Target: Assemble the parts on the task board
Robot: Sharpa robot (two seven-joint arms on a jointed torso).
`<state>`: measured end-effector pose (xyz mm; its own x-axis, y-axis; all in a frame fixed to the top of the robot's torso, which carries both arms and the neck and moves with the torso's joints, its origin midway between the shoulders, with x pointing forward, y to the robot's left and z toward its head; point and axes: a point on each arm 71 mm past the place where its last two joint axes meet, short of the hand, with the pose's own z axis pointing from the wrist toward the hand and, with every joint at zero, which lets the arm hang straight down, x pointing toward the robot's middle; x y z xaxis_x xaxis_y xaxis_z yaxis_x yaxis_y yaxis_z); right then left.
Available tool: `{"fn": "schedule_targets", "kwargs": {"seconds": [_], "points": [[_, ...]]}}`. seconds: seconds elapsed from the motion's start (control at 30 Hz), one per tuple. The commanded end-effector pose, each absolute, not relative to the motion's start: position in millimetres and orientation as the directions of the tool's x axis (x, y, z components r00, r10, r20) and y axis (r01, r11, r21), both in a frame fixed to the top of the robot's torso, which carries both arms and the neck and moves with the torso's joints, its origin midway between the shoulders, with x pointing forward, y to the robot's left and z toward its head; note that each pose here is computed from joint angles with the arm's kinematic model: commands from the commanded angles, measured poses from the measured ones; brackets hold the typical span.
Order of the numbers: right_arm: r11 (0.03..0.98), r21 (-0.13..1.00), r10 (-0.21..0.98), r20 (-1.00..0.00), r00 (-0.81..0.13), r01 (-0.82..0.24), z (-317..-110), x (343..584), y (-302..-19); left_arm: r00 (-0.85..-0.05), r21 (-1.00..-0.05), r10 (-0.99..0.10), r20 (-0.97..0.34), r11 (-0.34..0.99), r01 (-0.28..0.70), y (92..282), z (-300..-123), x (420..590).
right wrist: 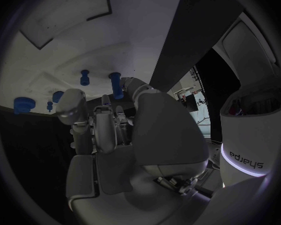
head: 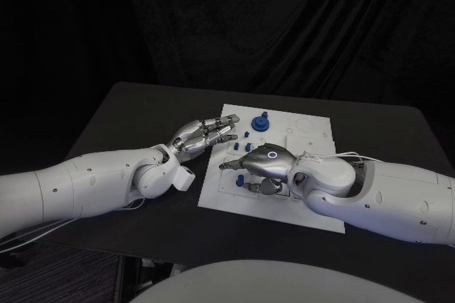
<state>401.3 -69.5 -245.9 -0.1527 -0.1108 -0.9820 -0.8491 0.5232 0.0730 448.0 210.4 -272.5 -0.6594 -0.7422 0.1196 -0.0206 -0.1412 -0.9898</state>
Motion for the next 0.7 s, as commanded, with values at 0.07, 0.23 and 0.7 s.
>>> {"fn": "schedule_targets", "kwargs": {"seconds": [0.07,0.23,0.7], "points": [[0.518,0.105,-0.04,-0.988,-0.147,-0.849,-241.6,400.1,-76.0,-0.664,-0.987,-0.736,0.13,-0.157,-0.018,210.6,-271.9,446.6],[0.519,0.151,0.067,-0.988,-0.137,-0.842,-229.9,397.5,-91.3,-0.658,-0.988,-0.742,0.126,-0.154,-0.015,213.5,-271.9,446.5],[0.673,0.365,0.315,-0.928,-0.198,-0.643,-175.0,404.7,-186.8,-0.647,-0.989,-0.753,0.118,-0.149,-0.007,217.3,-271.3,445.9]]}}
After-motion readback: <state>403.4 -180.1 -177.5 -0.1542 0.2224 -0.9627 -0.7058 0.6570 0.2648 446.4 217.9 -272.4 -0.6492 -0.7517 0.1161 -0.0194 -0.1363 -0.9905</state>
